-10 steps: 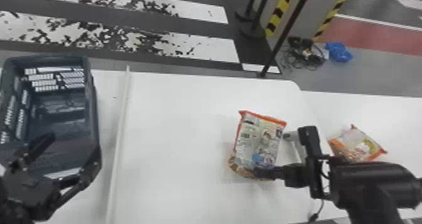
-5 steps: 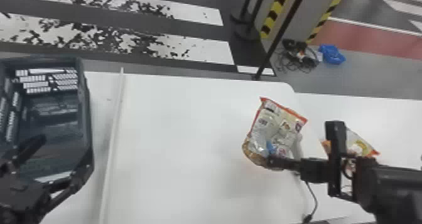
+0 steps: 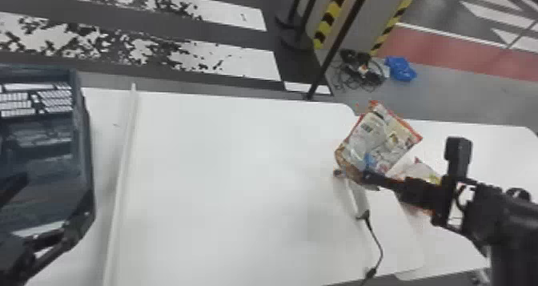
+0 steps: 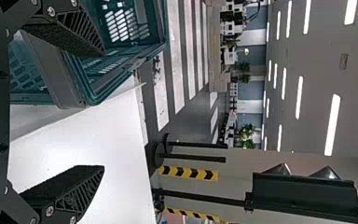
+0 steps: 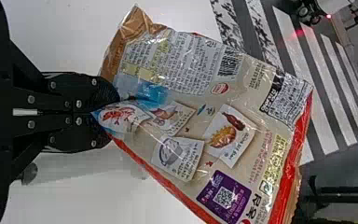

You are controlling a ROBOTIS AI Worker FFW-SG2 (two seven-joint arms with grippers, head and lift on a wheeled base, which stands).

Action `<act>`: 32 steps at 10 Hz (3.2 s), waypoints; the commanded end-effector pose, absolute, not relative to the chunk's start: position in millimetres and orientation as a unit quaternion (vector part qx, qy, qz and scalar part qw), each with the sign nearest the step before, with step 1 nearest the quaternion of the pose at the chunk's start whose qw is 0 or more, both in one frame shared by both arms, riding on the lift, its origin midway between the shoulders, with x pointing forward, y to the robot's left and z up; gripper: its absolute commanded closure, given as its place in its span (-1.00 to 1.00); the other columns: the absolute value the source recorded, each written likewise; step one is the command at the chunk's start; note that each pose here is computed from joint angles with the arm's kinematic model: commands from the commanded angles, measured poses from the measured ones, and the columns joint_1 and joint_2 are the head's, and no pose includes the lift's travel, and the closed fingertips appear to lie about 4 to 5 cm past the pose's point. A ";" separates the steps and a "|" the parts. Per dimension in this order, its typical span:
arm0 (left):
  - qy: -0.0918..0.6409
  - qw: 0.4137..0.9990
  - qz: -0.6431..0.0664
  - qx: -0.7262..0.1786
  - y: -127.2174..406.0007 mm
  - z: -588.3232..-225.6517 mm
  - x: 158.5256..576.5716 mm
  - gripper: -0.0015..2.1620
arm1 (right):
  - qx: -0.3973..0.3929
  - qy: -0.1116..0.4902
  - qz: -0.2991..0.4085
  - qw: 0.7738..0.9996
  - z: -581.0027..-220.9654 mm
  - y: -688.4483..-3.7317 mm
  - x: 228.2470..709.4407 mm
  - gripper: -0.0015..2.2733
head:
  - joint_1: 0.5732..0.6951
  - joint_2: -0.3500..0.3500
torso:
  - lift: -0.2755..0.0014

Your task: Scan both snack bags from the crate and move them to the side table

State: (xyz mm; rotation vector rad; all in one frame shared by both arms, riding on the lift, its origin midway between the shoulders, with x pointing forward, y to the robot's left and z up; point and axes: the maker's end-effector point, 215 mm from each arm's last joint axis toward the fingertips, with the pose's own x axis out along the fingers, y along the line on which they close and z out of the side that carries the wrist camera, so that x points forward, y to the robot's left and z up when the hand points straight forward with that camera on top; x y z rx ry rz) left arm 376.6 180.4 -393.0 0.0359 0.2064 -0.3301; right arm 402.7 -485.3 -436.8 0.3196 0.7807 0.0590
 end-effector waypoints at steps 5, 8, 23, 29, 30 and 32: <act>0.104 0.981 -0.163 0.018 181.2 -394.0 376.1 -0.87 | 0.116 0.328 -0.135 0.928 -446.5 -632.2 425.7 0.98 | 1.00 -1.00 | 0.45; 0.100 0.981 -0.164 0.019 181.1 -392.2 376.4 -0.87 | 0.099 0.337 -0.237 0.906 -482.6 -682.9 408.6 0.98 | 1.00 -1.00 | 0.45; 0.089 0.983 -0.161 0.019 185.2 -380.9 372.0 -0.87 | 0.048 0.261 -0.297 0.917 -433.9 -648.4 400.8 -0.96 | 1.00 -1.00 | 0.45; 0.083 0.985 -0.150 0.017 183.4 -373.5 371.8 -0.87 | -0.020 0.172 -0.131 0.976 -396.2 -422.4 435.2 -0.97 | 1.00 -1.00 | 0.45; 0.081 0.985 -0.148 0.016 181.6 -372.8 372.6 -0.87 | -0.020 0.155 -0.111 0.981 -394.7 -388.7 434.5 -0.97 | 1.00 -1.00 | 0.45; 0.076 0.986 -0.149 0.012 176.0 -370.3 372.3 -0.87 | -0.034 0.114 -0.076 0.990 -389.0 -325.5 428.7 -0.96 | 1.00 -0.81 | 0.45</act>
